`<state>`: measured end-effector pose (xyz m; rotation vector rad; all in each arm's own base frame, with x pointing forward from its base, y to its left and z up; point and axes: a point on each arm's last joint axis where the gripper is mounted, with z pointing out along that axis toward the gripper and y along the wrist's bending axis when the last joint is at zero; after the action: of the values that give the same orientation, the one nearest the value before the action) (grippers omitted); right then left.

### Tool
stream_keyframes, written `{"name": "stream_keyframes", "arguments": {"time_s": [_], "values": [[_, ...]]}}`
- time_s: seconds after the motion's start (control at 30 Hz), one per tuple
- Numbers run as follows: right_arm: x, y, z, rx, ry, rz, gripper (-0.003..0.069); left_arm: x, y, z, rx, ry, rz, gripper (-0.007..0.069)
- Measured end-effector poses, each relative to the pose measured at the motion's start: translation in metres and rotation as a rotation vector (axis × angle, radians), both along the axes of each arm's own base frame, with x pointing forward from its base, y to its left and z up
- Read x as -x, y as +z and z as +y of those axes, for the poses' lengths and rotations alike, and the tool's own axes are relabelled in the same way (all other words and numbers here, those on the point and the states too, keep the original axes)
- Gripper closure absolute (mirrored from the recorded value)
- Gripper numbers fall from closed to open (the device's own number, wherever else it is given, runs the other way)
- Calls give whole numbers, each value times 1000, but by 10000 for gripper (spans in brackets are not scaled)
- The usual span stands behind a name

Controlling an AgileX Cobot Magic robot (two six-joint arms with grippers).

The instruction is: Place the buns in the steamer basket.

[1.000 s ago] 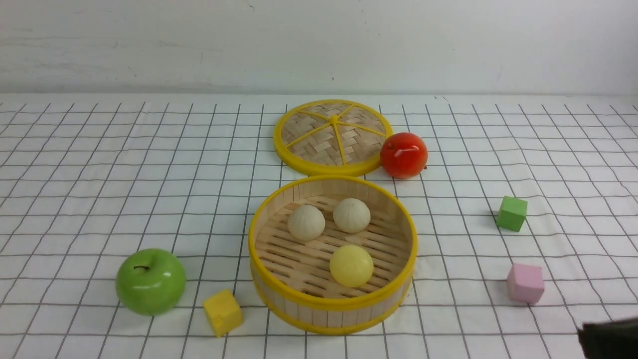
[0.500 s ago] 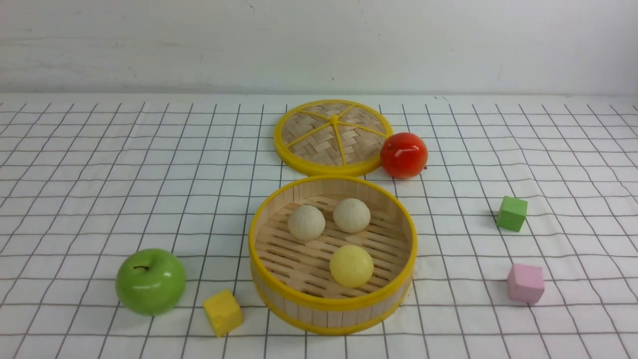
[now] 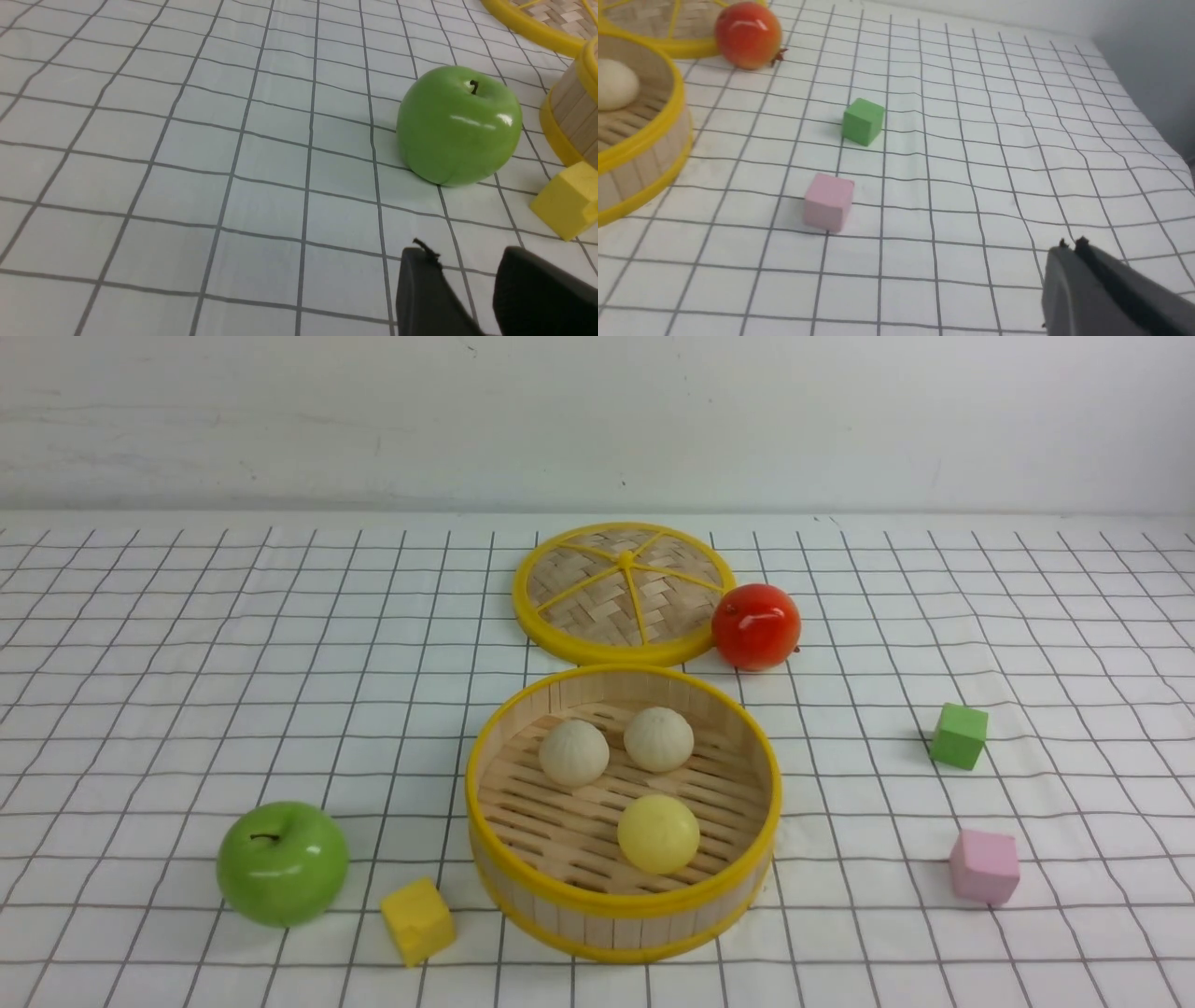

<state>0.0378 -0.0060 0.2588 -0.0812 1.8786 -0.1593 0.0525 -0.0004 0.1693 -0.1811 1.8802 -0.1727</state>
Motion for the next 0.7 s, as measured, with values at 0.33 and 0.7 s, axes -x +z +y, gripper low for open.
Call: {"name": "stream_keyframes", "arguments": {"time_s": [0.33, 0.7], "values": [[-13, -86, 2, -63, 2, 35, 666, 0, 0, 0, 0, 0, 0, 389], [-14, -86, 4, -128, 5, 6, 658, 0, 0, 0, 0, 2, 1, 388]]}}
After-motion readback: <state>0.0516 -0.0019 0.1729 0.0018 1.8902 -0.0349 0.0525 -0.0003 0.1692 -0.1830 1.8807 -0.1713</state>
